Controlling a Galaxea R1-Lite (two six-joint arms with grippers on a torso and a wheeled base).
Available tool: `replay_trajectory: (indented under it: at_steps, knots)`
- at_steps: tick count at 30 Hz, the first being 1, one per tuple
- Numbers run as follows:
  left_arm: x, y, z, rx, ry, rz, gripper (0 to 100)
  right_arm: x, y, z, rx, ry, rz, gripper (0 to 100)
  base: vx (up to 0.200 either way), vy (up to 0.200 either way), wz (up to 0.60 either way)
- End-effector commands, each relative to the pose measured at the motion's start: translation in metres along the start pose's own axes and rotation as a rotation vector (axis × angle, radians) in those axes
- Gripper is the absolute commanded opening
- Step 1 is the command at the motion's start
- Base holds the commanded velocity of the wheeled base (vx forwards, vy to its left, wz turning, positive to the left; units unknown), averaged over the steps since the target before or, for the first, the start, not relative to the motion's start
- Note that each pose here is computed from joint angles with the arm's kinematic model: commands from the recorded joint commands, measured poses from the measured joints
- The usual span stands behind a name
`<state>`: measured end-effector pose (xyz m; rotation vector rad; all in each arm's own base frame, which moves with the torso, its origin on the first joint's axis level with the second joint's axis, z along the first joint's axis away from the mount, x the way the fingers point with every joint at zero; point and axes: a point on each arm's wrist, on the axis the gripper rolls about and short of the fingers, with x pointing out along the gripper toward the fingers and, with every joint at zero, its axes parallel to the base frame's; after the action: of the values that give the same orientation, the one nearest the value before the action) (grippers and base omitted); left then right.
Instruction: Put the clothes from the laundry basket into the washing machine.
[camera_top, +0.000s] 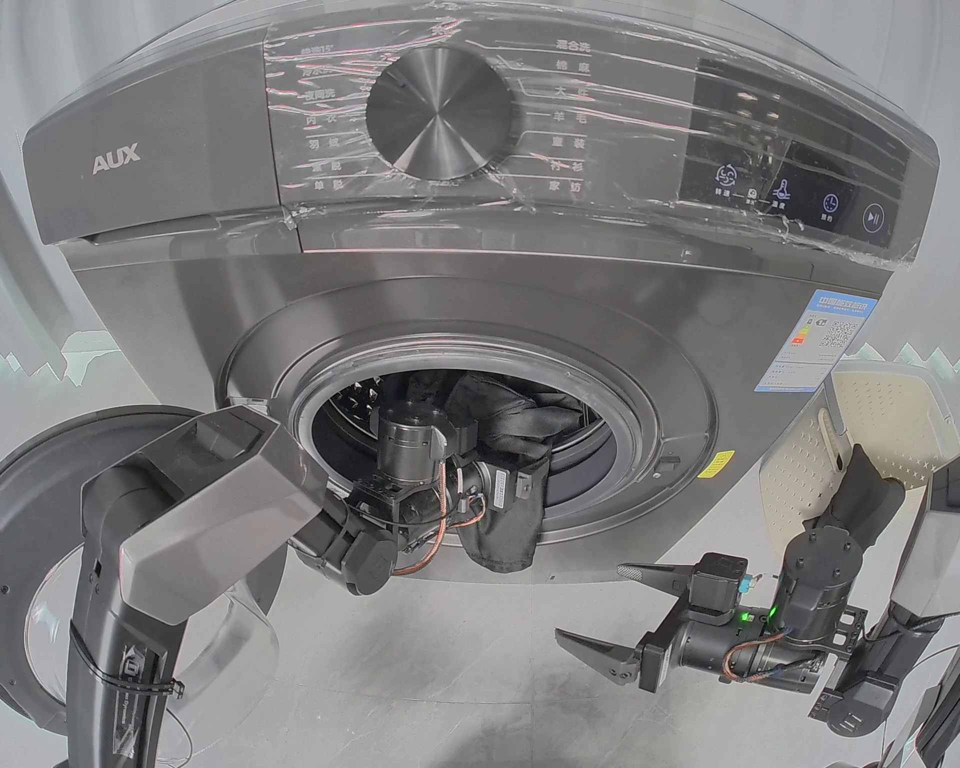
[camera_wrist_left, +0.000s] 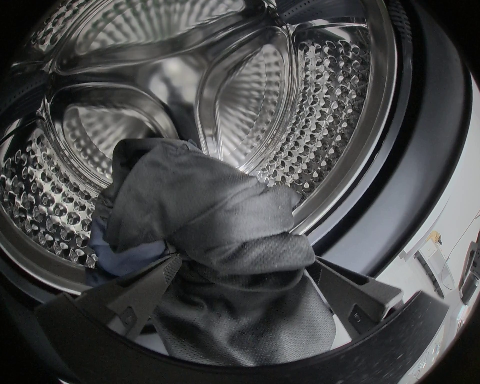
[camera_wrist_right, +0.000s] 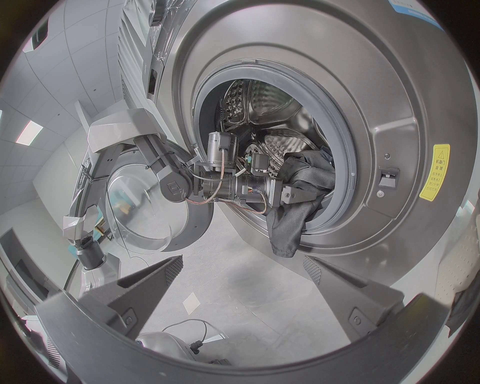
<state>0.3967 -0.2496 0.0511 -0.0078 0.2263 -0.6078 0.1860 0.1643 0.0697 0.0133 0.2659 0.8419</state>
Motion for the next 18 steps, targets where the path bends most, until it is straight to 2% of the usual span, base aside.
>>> replay_trajectory:
  at_steps: [1, 7, 8, 11, 14, 16, 18]
  knots:
    - [0.004, -0.001, -0.012, -0.001, 0.028, -0.002, 100, 0.0, 0.0, 0.0, 0.0, 0.0, 0.002, 100, 0.0, 0.0, 0.0]
    - [0.01, -0.001, -0.021, 0.002, 0.039, 0.004, 100, 0.0, 0.0, 0.0, 0.0, -0.003, 0.003, 100, 0.0, 0.0, 0.0]
    - [0.01, 0.0, -0.021, 0.002, 0.039, 0.007, 0, 0.0, 0.0, 0.0, 0.0, -0.002, 0.001, 100, 0.0, 0.0, 0.0]
    - [0.012, 0.002, -0.023, 0.001, 0.039, 0.01, 0, 0.0, 0.0, 0.001, 0.0, -0.003, 0.0, 100, 0.0, 0.0, 0.0]
    - [0.017, 0.004, -0.016, -0.003, 0.006, 0.018, 0, 0.001, 0.0, 0.002, -0.001, -0.009, 0.0, 100, 0.0, 0.0, 0.0]
    - [0.022, 0.005, -0.001, -0.009, -0.055, 0.033, 0, 0.001, 0.0, 0.002, -0.001, -0.009, 0.003, 100, 0.0, 0.0, 0.0]
    - [0.027, 0.011, 0.017, -0.016, -0.13, 0.072, 0, 0.001, 0.0, 0.002, -0.002, -0.011, 0.003, 100, 0.0, 0.0, 0.0]
